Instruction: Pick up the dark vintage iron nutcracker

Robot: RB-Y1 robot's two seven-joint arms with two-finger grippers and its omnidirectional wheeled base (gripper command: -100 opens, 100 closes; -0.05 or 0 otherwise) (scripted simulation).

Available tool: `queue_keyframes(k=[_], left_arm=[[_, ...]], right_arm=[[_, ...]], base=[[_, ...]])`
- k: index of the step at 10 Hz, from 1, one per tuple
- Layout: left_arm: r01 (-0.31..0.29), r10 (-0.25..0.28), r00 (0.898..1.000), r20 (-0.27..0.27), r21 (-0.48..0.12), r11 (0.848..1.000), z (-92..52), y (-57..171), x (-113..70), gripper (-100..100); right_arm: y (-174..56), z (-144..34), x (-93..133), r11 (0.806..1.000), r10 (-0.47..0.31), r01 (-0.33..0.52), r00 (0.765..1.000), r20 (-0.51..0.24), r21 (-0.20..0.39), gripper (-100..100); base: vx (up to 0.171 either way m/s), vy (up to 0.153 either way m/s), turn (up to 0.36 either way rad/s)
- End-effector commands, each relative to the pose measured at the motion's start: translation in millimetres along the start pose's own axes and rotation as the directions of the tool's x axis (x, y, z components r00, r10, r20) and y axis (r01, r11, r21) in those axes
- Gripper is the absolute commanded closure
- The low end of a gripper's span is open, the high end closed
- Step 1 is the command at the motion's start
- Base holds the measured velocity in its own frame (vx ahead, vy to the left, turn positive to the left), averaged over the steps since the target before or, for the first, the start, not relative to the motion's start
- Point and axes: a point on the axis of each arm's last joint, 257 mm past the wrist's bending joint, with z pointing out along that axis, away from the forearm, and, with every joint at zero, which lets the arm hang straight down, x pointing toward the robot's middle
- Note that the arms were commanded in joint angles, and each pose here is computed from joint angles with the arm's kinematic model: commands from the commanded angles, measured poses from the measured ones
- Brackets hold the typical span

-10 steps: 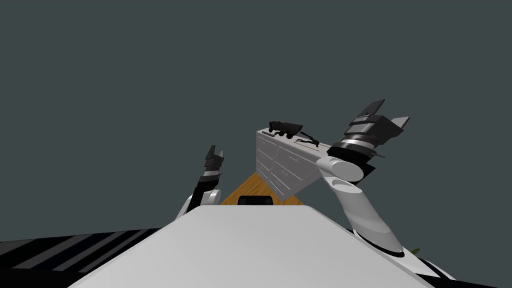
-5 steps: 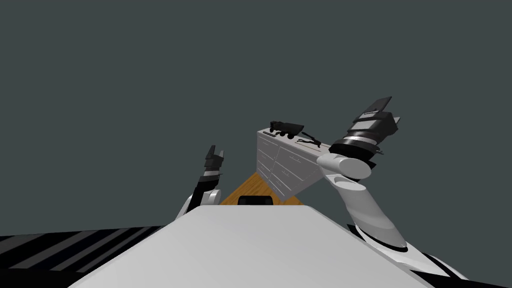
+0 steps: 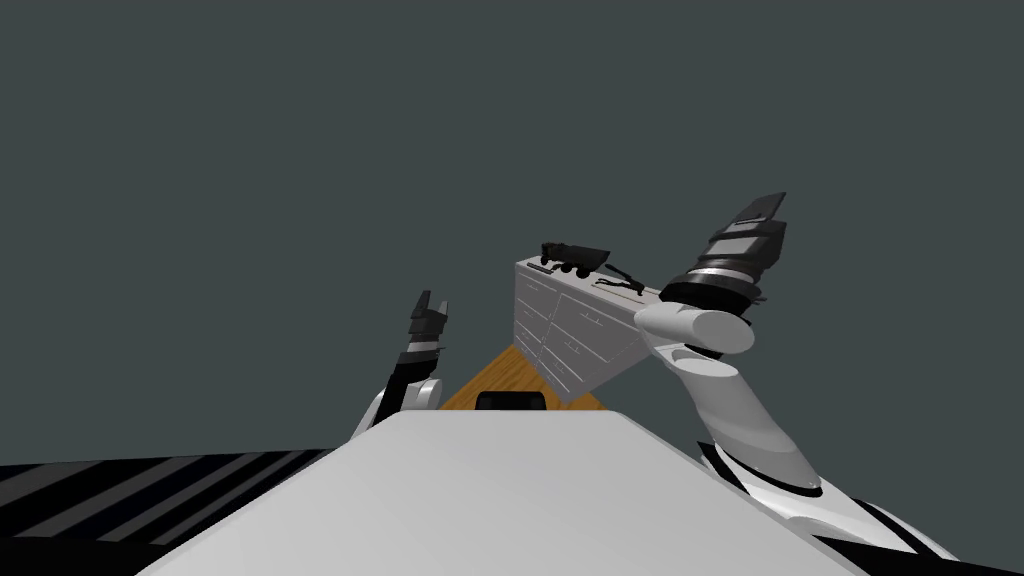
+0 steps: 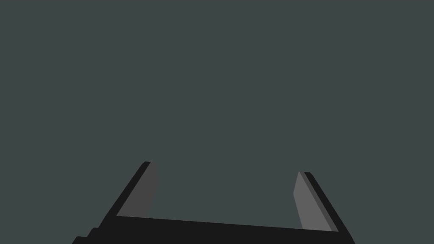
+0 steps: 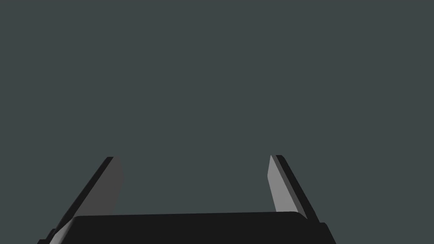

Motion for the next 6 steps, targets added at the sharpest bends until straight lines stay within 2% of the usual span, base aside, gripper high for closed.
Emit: queue_keyframes(k=[1, 2, 3, 6], left_arm=[[0.0, 0.0, 1.0, 0.0, 0.0, 1.0, 0.0, 0, 0.0, 0], [0.0, 0.0, 1.0, 0.0, 0.0, 1.0, 0.0, 0, 0.0, 0], [0.0, 0.0, 1.0, 0.0, 0.0, 1.0, 0.0, 0, 0.0, 0], [0.0, 0.0, 1.0, 0.0, 0.0, 1.0, 0.0, 0, 0.0, 0]], right_arm=[[6, 0.6, -7, 0.999, 0.028, -0.027, 0.999, 0.029, -0.024, -100], [8, 0.4, -10, 0.999, 0.039, -0.038, 0.998, 0.041, -0.035, -100], [2, 9.8, -3, 0.993, 0.11, -0.109, 0.994, 0.023, -0.037, -100], [14, 8.2, -20, 0.984, 0.162, -0.155, 0.984, 0.078, -0.092, -100]], base=[[0.0, 0.0, 0.0], [0.0, 0.0, 0.0], [0.0, 0.005, 0.064], [0.0, 0.001, 0.01]])
